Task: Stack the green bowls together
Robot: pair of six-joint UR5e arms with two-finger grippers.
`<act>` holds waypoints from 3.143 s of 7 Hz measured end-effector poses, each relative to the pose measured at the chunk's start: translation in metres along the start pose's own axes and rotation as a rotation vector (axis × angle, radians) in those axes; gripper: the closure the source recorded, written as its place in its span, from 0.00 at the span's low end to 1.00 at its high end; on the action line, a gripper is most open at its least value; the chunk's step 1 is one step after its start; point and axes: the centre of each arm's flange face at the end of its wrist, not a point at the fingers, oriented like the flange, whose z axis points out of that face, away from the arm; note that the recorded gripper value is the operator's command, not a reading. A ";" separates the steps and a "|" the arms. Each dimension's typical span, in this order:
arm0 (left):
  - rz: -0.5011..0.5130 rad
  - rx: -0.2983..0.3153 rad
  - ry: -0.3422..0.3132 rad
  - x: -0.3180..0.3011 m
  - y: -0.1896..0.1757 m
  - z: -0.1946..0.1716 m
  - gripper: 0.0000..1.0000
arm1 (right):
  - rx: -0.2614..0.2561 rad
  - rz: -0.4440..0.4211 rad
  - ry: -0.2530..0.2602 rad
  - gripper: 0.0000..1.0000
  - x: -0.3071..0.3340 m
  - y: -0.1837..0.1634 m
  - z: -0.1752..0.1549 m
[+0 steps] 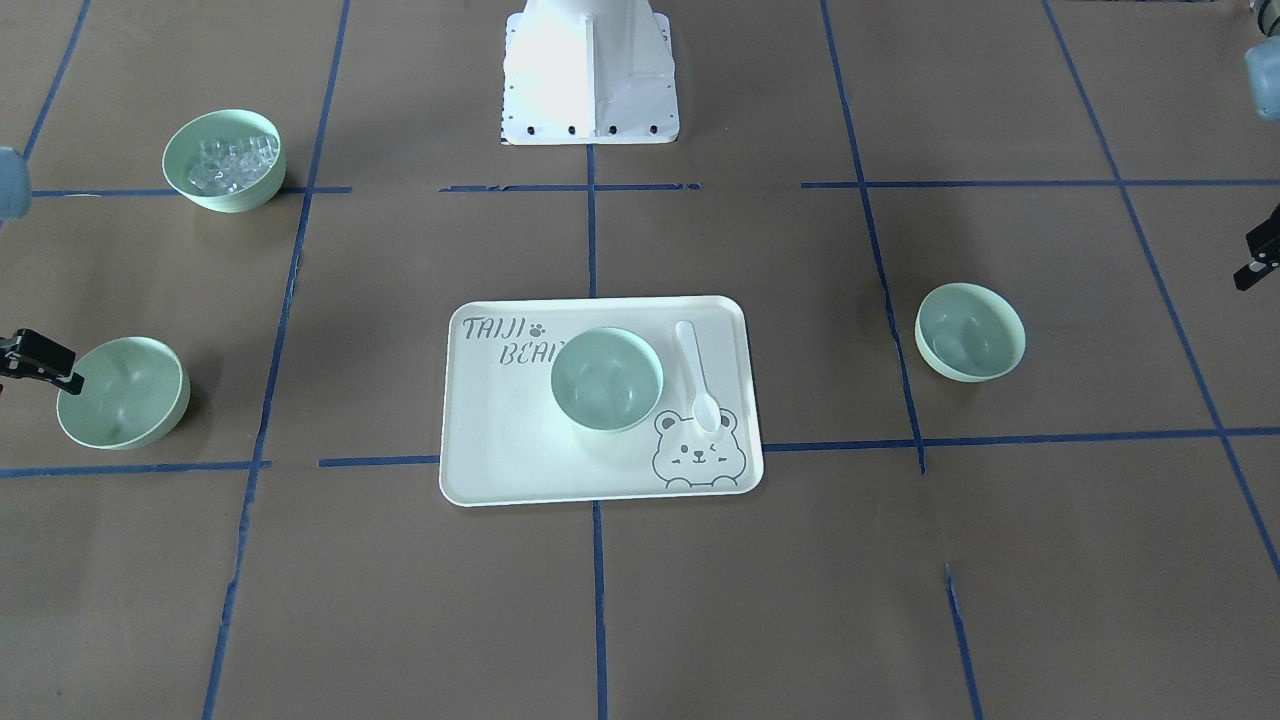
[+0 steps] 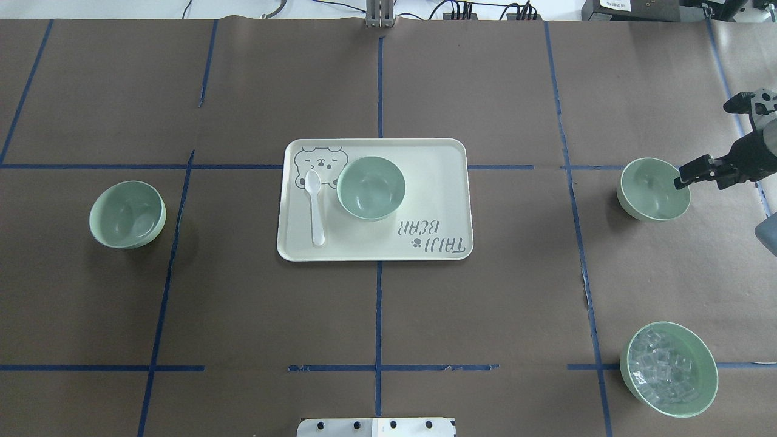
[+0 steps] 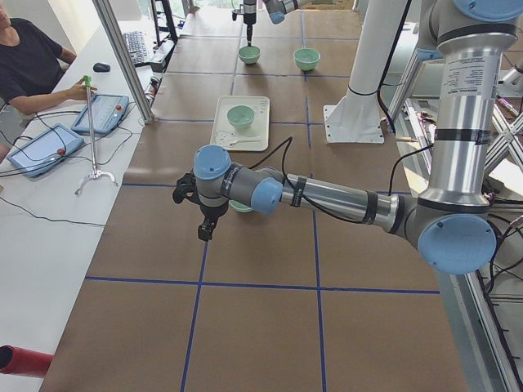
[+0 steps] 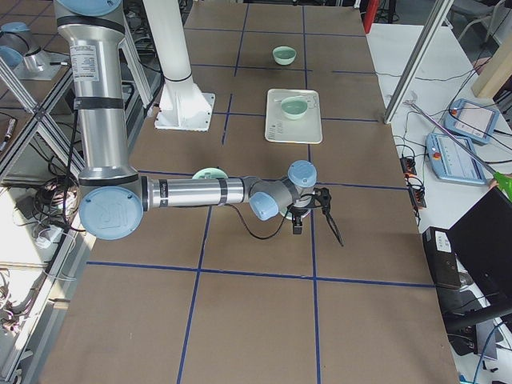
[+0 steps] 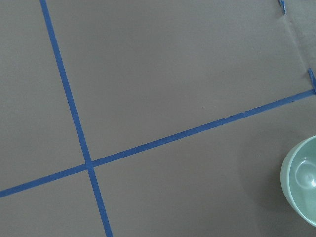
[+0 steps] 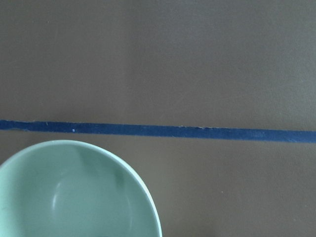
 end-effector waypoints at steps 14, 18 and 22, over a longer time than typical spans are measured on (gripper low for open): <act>-0.070 0.014 0.062 0.037 -0.011 0.002 0.00 | 0.005 0.287 -0.306 1.00 -0.437 0.031 -0.037; -0.083 0.019 0.062 0.041 -0.011 0.005 0.00 | 0.057 0.340 -0.223 1.00 -0.527 0.019 -0.007; -0.082 0.020 0.061 0.041 -0.011 0.005 0.00 | 0.063 0.342 -0.201 0.01 -0.536 0.018 0.007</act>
